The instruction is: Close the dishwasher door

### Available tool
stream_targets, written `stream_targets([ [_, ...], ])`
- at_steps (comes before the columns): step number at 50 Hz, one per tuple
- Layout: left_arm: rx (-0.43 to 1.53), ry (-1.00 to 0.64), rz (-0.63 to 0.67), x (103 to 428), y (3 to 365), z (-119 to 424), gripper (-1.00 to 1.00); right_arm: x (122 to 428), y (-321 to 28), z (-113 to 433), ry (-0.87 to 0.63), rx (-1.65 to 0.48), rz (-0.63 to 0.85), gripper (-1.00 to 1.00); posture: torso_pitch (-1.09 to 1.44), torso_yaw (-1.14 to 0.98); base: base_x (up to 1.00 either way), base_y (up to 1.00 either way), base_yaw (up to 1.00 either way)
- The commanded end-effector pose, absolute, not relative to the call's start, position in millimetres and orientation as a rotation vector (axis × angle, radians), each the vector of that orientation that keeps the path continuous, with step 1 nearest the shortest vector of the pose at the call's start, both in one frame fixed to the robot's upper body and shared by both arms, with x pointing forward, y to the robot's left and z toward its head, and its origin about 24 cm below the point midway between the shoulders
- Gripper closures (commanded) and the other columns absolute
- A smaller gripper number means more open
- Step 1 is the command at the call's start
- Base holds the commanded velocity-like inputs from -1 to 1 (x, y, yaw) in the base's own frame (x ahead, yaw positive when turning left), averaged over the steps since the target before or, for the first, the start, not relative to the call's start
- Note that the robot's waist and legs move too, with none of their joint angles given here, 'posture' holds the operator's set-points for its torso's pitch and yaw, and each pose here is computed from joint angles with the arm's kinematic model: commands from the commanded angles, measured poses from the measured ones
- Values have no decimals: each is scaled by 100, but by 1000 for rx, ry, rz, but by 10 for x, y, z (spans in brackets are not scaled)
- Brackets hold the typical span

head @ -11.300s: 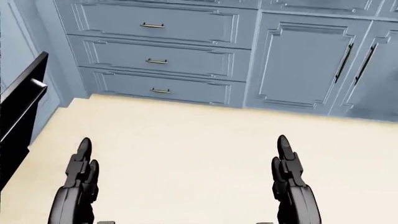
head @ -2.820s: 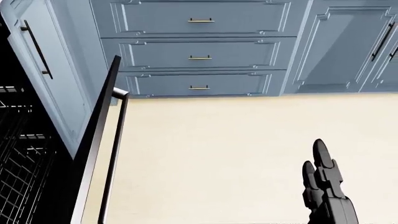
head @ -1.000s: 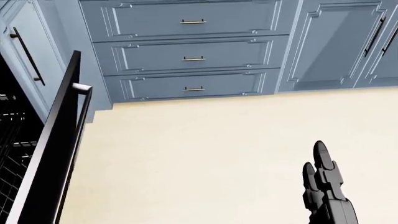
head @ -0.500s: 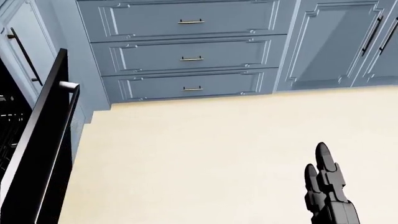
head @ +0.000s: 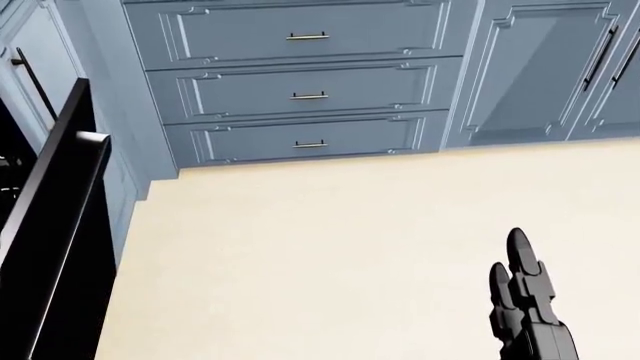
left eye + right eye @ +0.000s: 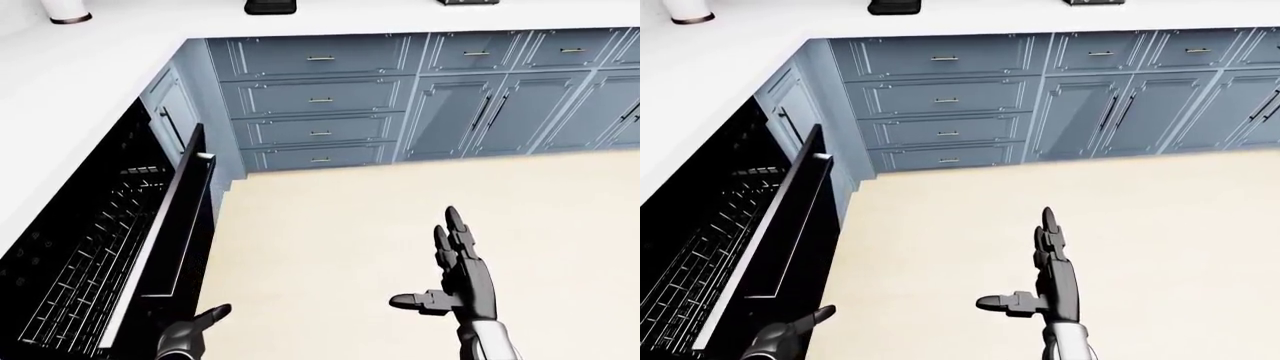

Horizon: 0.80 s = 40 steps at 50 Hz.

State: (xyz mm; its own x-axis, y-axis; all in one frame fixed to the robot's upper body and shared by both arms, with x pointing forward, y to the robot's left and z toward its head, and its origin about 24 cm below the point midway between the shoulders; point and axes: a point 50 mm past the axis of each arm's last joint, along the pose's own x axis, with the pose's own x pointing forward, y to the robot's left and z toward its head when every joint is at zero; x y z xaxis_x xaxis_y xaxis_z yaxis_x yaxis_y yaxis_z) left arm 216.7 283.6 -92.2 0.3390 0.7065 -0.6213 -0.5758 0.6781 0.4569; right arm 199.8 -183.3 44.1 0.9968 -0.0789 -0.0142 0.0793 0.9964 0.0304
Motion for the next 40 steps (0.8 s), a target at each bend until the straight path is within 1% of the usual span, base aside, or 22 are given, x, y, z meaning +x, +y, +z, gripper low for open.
stream_targets([
  [1, 204, 797, 973, 2229, 3089, -730, -100, 2022, -1830, 592, -71, 21, -75, -100, 0, 0, 0, 0, 0],
  [40, 193, 794, 1089, 2089, 3392, -639, -100, 2011, -1841, 609, -75, 18, -79, -100, 0, 0, 0, 0, 0],
])
